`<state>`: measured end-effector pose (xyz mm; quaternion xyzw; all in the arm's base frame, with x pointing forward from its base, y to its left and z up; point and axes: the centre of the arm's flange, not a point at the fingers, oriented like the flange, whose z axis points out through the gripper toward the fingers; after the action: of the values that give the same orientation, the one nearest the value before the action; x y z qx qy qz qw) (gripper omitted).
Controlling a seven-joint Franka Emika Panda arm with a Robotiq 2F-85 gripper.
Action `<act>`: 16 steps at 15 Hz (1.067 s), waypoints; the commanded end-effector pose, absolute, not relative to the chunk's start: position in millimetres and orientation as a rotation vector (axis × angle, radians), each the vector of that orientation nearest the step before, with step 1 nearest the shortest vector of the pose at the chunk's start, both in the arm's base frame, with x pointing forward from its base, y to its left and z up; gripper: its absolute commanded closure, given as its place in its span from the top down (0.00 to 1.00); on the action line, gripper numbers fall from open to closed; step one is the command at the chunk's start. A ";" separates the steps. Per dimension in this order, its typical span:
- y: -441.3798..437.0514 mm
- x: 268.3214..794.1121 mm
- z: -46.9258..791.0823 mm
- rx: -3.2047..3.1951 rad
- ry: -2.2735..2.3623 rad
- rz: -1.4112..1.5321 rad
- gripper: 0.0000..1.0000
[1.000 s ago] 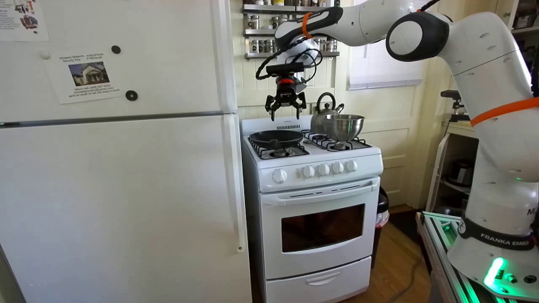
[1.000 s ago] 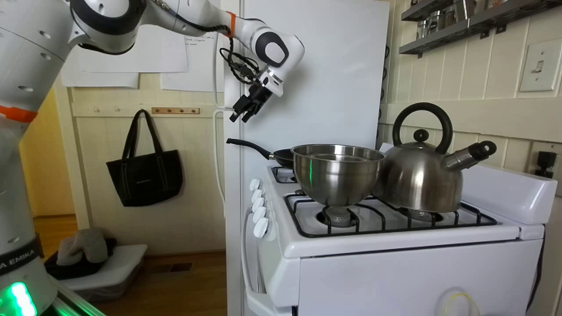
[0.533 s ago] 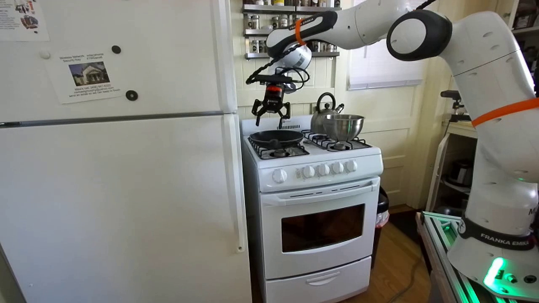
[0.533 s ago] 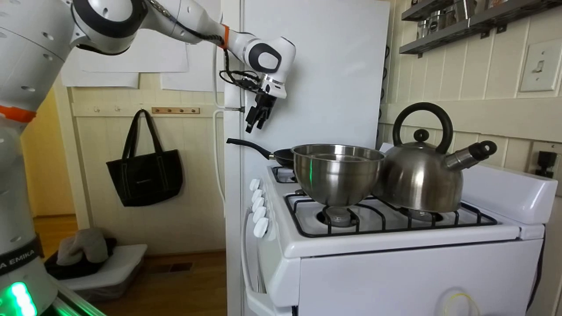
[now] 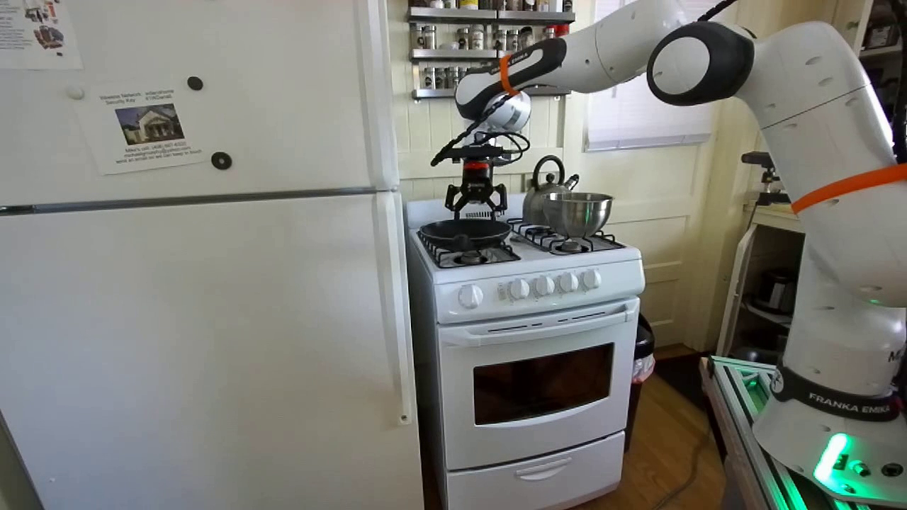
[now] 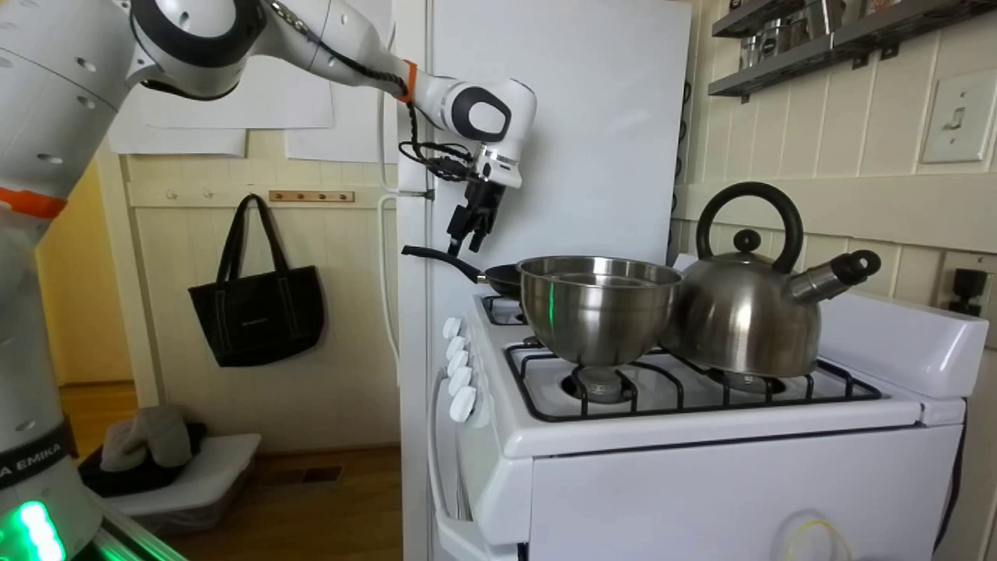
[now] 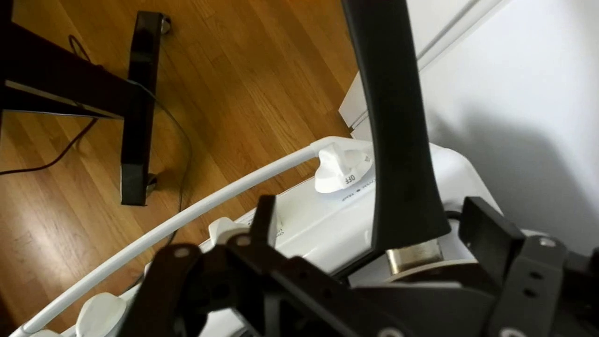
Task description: Move the silver bowl and the pan away
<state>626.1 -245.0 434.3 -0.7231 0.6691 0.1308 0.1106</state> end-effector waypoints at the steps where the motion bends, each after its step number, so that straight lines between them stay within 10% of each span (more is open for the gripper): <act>1: -229.9 630.1 410.7 -2.129 1.957 0.456 1.00; 16: -211.4 647.2 391.4 -2.177 1.945 0.476 1.00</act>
<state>647.2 -211.4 391.4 -0.7328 0.6549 0.1600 0.0916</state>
